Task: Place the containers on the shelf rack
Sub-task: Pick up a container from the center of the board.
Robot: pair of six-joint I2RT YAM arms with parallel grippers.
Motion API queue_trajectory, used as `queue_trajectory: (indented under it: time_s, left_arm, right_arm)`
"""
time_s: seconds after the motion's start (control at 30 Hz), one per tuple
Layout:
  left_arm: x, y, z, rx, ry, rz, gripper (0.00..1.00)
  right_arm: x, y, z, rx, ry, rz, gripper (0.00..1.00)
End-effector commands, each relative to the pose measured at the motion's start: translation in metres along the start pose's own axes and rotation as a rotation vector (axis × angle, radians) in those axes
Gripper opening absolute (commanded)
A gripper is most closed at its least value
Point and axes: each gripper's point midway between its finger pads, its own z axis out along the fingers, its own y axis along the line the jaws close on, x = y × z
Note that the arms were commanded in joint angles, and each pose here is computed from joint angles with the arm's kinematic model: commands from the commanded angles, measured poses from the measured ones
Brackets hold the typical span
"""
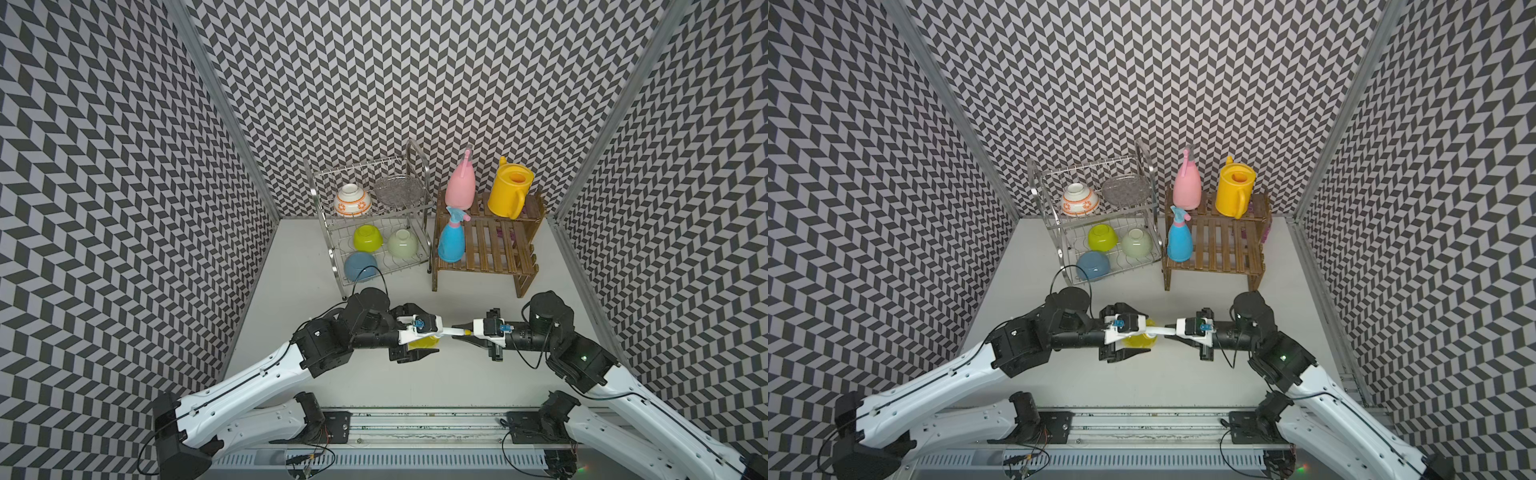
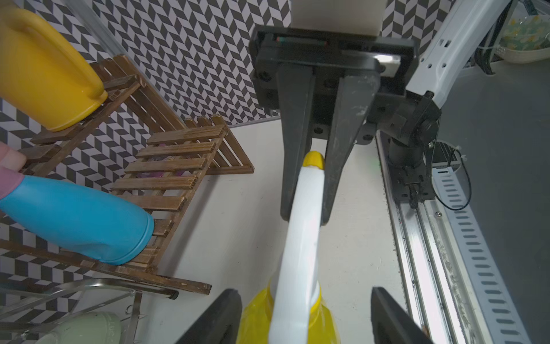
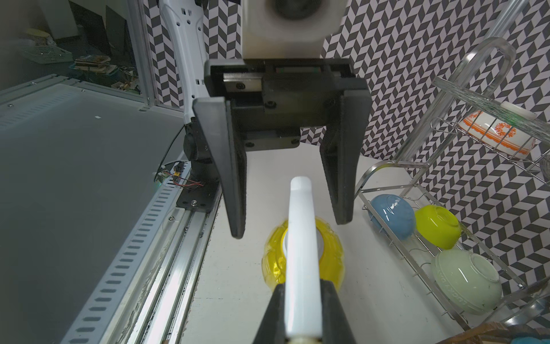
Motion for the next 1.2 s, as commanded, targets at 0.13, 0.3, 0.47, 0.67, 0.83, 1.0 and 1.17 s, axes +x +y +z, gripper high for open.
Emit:
queue_trajectory:
  time_s: [0.13, 0.3, 0.47, 0.67, 0.83, 1.0, 1.17]
  left_arm:
    - [-0.022, 0.001, -0.003, 0.008, -0.050, 0.034, 0.62]
    - [-0.027, 0.001, -0.004, 0.005, -0.071, 0.037, 0.59]
    - [-0.029, 0.001, -0.005, 0.004, -0.080, 0.039, 0.54]
    - [-0.034, 0.001, -0.005, 0.009, -0.104, 0.040, 0.51]
    - [-0.038, 0.000, -0.007, 0.011, -0.121, 0.042, 0.47]
    - [-0.038, -0.001, -0.006, 0.017, -0.119, 0.036, 0.45]
    - [-0.038, -0.001, -0.006, 0.018, -0.118, 0.036, 0.44]
  right_arm:
    - [-0.009, 0.001, 0.000, -0.012, -0.042, -0.039, 0.00]
    - [-0.009, 0.001, 0.001, -0.014, -0.044, -0.039, 0.00]
    - [-0.009, 0.002, 0.001, -0.019, -0.046, -0.038, 0.00]
    - [-0.009, 0.003, 0.002, -0.028, -0.049, -0.035, 0.00]
    - [-0.009, 0.003, 0.002, -0.028, -0.049, -0.035, 0.00]
    - [-0.009, 0.003, 0.002, -0.033, -0.051, -0.035, 0.00]
    - [-0.010, 0.003, 0.002, -0.033, -0.053, -0.036, 0.00]
